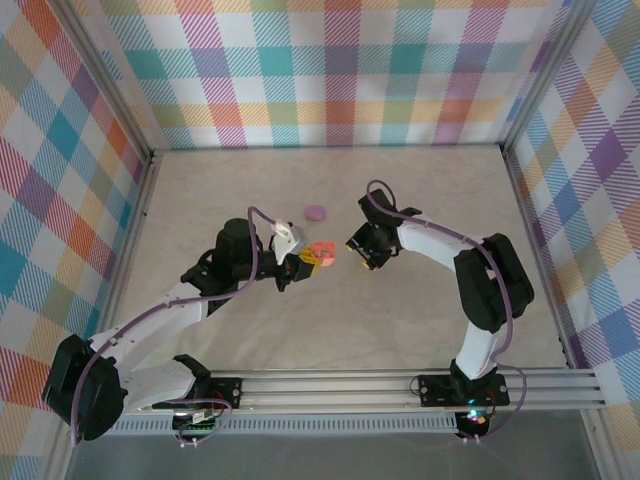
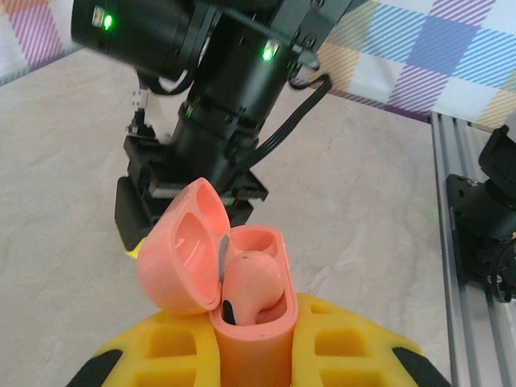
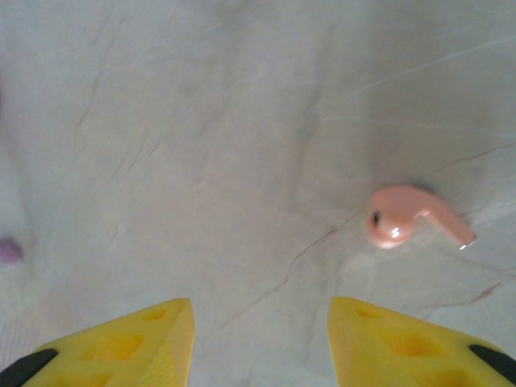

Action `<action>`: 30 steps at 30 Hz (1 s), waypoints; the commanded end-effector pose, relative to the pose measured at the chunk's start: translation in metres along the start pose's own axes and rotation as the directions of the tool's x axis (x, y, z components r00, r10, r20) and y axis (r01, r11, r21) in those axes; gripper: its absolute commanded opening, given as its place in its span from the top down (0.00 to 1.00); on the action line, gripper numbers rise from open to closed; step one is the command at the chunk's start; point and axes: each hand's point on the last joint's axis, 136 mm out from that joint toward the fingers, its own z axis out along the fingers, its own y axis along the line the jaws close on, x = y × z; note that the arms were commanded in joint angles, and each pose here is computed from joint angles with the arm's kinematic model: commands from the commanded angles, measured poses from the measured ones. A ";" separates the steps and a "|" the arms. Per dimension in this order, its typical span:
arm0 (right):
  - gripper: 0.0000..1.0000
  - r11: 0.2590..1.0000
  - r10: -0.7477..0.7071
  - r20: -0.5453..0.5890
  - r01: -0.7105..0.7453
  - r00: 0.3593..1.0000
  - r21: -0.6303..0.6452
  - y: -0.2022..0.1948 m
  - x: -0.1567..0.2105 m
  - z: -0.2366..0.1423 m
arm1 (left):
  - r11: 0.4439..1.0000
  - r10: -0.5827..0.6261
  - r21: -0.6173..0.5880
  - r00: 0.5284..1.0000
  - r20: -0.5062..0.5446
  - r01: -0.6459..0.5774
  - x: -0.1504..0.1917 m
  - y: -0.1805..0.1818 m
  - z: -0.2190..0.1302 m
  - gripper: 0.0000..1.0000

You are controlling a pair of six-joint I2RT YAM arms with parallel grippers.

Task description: Insert wireless bluetooth earbuds into charging case

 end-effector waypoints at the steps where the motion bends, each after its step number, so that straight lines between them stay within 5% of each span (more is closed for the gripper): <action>1: 0.54 0.977 -0.188 -0.076 0.178 0.979 -0.119 0.023 0.005 -0.033 | 0.998 -0.009 -0.060 1.000 0.007 0.009 0.001 0.009 -0.006 1.00; 7: 0.59 0.763 -0.637 -0.039 0.622 0.770 -0.175 0.029 -0.009 -0.048 | 0.999 0.000 -0.042 0.996 0.088 0.004 -0.006 0.002 -0.010 1.00; 11: 0.62 0.608 -0.786 -0.001 0.774 0.618 -0.177 0.022 -0.016 -0.039 | 0.999 0.016 0.035 0.993 0.113 -0.020 -0.015 -0.011 -0.011 1.00; 18: 0.60 0.503 -0.859 -0.012 0.840 0.511 -0.203 -0.003 -0.021 -0.023 | 0.989 0.006 0.149 0.994 0.107 -0.022 -0.029 -0.026 -0.009 1.00; 30: 0.60 0.362 -0.931 -0.115 0.918 0.347 -0.161 -0.019 -0.022 0.006 | 0.992 -0.027 0.123 0.998 0.063 0.019 -0.016 -0.019 -0.005 1.00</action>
